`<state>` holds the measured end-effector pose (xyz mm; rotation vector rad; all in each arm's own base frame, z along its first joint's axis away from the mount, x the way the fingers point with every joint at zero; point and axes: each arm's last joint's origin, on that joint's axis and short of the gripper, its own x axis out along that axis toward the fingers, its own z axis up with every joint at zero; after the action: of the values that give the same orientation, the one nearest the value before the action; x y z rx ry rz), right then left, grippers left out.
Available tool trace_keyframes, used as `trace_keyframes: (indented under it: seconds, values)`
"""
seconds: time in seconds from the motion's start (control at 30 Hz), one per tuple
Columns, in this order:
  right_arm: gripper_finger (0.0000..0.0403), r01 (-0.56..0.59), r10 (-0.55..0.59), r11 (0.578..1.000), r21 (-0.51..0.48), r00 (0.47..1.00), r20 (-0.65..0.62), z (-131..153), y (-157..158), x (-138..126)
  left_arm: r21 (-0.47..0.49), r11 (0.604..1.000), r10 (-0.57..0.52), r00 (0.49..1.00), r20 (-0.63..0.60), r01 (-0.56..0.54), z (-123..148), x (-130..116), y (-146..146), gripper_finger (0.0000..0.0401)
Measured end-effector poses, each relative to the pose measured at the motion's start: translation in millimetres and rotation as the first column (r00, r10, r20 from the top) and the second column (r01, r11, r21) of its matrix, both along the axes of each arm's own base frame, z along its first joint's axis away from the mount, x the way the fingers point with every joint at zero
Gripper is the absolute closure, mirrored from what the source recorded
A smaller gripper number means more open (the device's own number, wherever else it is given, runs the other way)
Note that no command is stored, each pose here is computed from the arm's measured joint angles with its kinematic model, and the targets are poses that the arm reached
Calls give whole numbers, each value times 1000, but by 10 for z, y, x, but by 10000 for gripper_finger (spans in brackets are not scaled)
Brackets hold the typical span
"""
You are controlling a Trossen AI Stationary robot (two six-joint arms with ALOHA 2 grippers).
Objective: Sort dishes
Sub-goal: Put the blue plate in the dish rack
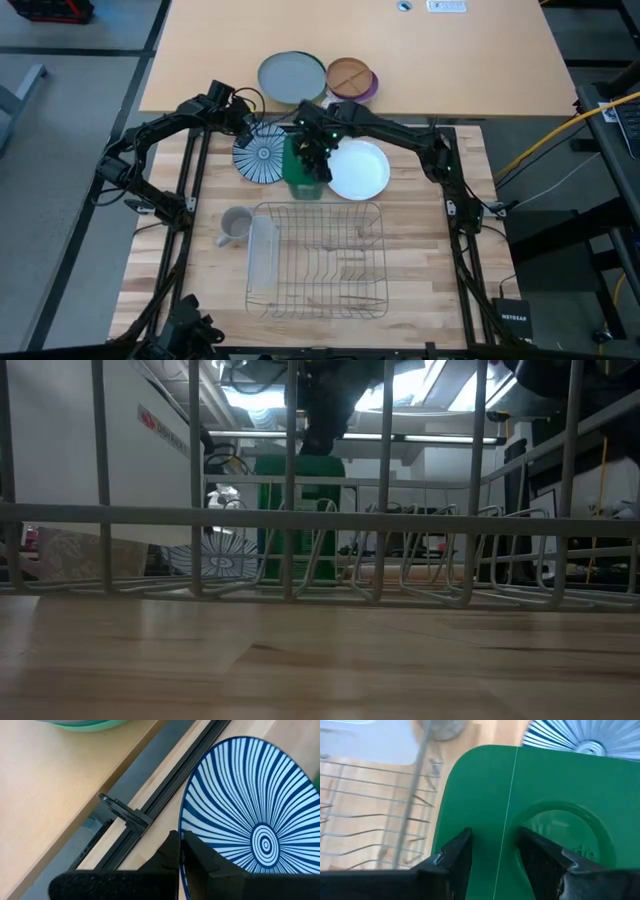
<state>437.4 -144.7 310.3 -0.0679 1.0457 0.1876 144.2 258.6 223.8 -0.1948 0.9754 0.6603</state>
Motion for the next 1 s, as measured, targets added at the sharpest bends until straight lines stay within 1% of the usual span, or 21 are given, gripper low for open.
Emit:
trace_keyframes:
  seconds: [0.23,0.67,0.83,1.0]
  values:
    - [237,94,-94,995,-24,996,3,-3,-368,-125,-8,1000,9,1000,-21,-9,-10,-9,-10,401]
    - [237,230,-226,971,-62,971,73,8,-954,-332,-6,1000,12,1000,-24,-12,-10,-11,-8,401]
    - [237,263,-255,962,-69,960,112,17,-1072,-355,-6,1000,11,1000,-23,-11,-10,-10,-8,401]
    - [237,282,-272,957,-70,953,134,41,-1092,-348,-5,1000,11,1000,-23,-11,-9,-10,-7,401]
